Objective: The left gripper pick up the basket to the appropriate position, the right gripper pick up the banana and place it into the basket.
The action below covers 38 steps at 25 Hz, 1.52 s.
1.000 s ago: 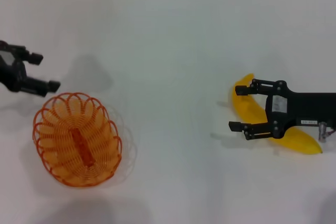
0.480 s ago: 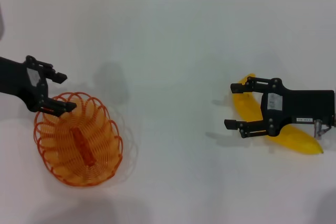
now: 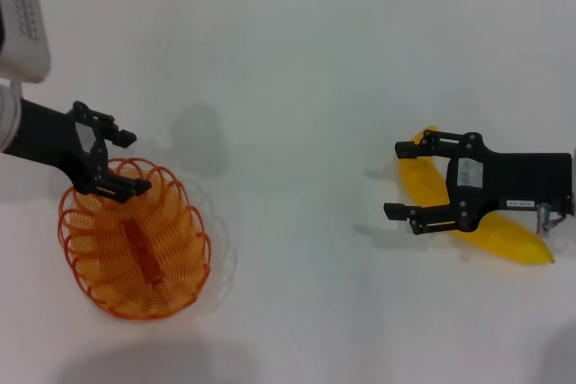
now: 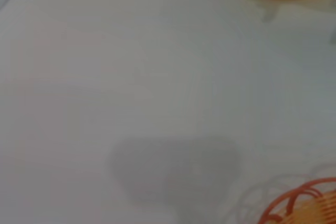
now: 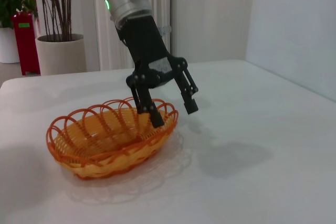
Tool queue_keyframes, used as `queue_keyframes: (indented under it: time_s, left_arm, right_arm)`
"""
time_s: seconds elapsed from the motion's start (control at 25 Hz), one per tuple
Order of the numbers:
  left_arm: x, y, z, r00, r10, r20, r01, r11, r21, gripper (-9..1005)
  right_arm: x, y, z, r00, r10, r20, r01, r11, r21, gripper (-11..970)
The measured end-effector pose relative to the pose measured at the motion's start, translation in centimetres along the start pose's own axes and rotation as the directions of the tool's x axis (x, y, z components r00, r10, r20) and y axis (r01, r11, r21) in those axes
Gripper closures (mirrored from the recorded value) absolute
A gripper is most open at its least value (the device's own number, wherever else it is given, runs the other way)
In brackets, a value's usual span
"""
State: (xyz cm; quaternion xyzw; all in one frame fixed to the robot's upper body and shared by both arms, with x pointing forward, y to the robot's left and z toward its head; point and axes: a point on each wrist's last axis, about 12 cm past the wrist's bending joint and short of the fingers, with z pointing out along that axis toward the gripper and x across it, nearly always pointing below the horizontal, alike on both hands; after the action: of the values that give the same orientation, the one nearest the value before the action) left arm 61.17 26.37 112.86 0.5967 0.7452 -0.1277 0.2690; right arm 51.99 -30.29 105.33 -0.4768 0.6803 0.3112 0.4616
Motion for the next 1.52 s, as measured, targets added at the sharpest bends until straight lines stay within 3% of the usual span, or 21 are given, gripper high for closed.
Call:
queue_keyframes:
  time_s: [0.48,0.92,1.16,1.4,1.52]
  left_arm:
    - [-0.4,0.1,1.0,1.000,0.003,-0.027,-0.004,1.000,-0.016,428]
    - [-0.6,0.0,1.1,0.999,0.009,-0.034,-0.009,1.000,-0.005,836]
    - [-0.9,-0.3,0.8,1.000,0.000,-0.004,0.001,1.000,0.026,878]
    - [-1.3,-0.9,-1.4,0.995,-0.047,0.084,0.041,0.997,0.072,882]
    - [-1.6,-1.1,-2.4,0.976,-0.144,0.162,0.132,0.988,0.079,905]
  right_arm:
    - [0.0,0.0,0.0,1.000,0.022,0.001,-0.022,1.000,0.001,90]
    - [0.1,0.0,-0.1,1.000,0.025,-0.001,-0.025,1.000,0.005,92]
    - [0.2,0.0,-0.3,1.000,0.027,-0.004,-0.027,1.000,0.007,93]
    - [0.3,0.1,-0.4,1.000,0.028,-0.006,-0.028,1.000,0.009,95]
    - [0.3,0.0,-0.5,1.000,0.030,-0.002,-0.030,0.999,0.015,95]
